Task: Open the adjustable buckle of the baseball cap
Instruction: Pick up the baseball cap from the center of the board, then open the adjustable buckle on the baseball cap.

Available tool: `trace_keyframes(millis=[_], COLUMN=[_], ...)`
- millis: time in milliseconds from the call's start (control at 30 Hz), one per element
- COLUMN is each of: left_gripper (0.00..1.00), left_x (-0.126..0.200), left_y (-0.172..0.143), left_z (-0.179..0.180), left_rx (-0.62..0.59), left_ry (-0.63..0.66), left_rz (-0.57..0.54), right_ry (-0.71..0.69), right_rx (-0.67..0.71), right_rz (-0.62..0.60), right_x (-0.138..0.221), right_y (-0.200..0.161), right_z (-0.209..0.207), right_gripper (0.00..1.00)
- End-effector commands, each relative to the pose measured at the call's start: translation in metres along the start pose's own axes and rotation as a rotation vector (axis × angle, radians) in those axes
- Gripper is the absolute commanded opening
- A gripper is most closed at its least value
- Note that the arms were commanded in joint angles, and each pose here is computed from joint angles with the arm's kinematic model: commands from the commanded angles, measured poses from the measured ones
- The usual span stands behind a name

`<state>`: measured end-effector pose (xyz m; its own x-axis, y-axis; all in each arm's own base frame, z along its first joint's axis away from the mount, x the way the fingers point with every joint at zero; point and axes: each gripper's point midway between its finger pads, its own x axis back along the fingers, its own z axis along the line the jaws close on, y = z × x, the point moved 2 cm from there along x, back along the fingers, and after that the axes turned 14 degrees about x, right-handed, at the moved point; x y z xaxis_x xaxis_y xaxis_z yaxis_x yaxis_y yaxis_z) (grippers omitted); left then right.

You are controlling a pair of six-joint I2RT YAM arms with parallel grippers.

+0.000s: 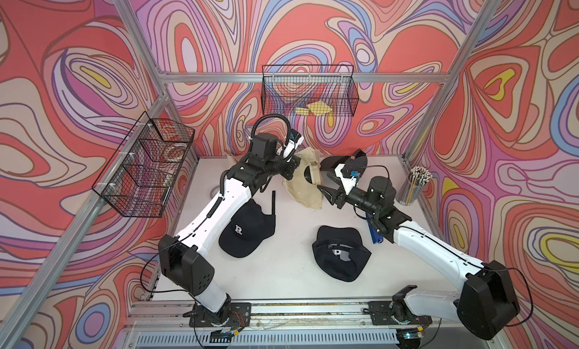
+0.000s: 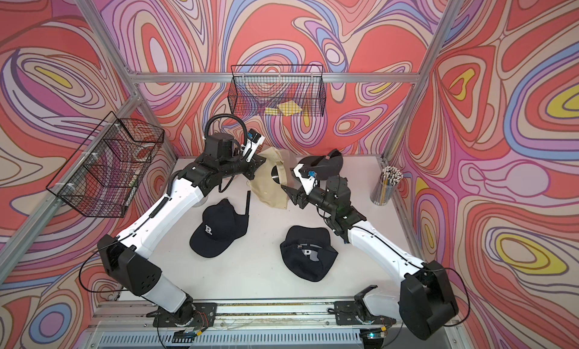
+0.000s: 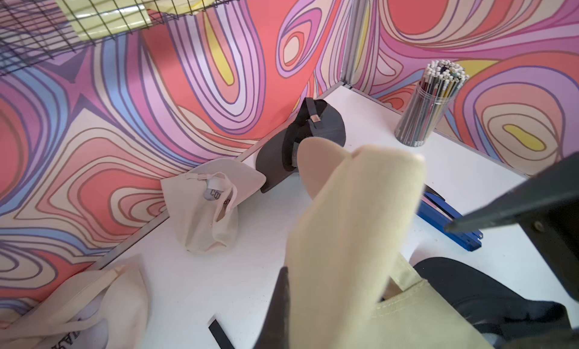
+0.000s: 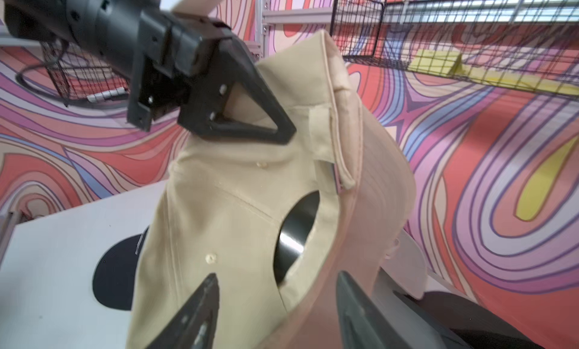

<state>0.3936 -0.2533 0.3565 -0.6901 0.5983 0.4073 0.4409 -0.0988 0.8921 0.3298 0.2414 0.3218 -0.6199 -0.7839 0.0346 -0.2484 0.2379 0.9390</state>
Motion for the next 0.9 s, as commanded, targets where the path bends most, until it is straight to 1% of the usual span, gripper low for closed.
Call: trace_keyframes(millis=[0,133,300,467,733,867], left_gripper=[0.0,0.0,0.0,0.0,0.0,0.0], left_x=[0.023,0.034,0.04,0.041,0.036,0.035], left_y=[0.02,0.015,0.01,0.006,0.002,0.0], left_z=[0.006,0.007,0.002,0.002,-0.003,-0.005], left_rx=[0.076,0.105,0.099,0.111,0.111,0.109], left_ry=[0.146,0.197,0.22,0.222,0.193,0.181], left_rz=[-0.135,-0.151,-0.156,-0.166,-0.151,-0.145], right_ry=[-0.055,-0.135,-0.194,-0.177,-0.145,-0.163], right_rx=[-0.008,-0.037,-0.05,-0.053,-0.013,0.01], right_rz=[-0.005,-0.026,-0.086,-0.086,-0.091,-0.092], right_x=[-0.007,-0.005,-0.003,-0.015,-0.038,-0.047], right_y=[0.011,0.016,0.026,0.03,0.037,0.042], right_z=[-0.006,-0.016,-0.024,-0.023,-0.012,-0.009], right_gripper=[0.6,0.6,0.54,0.51,0.51,0.5])
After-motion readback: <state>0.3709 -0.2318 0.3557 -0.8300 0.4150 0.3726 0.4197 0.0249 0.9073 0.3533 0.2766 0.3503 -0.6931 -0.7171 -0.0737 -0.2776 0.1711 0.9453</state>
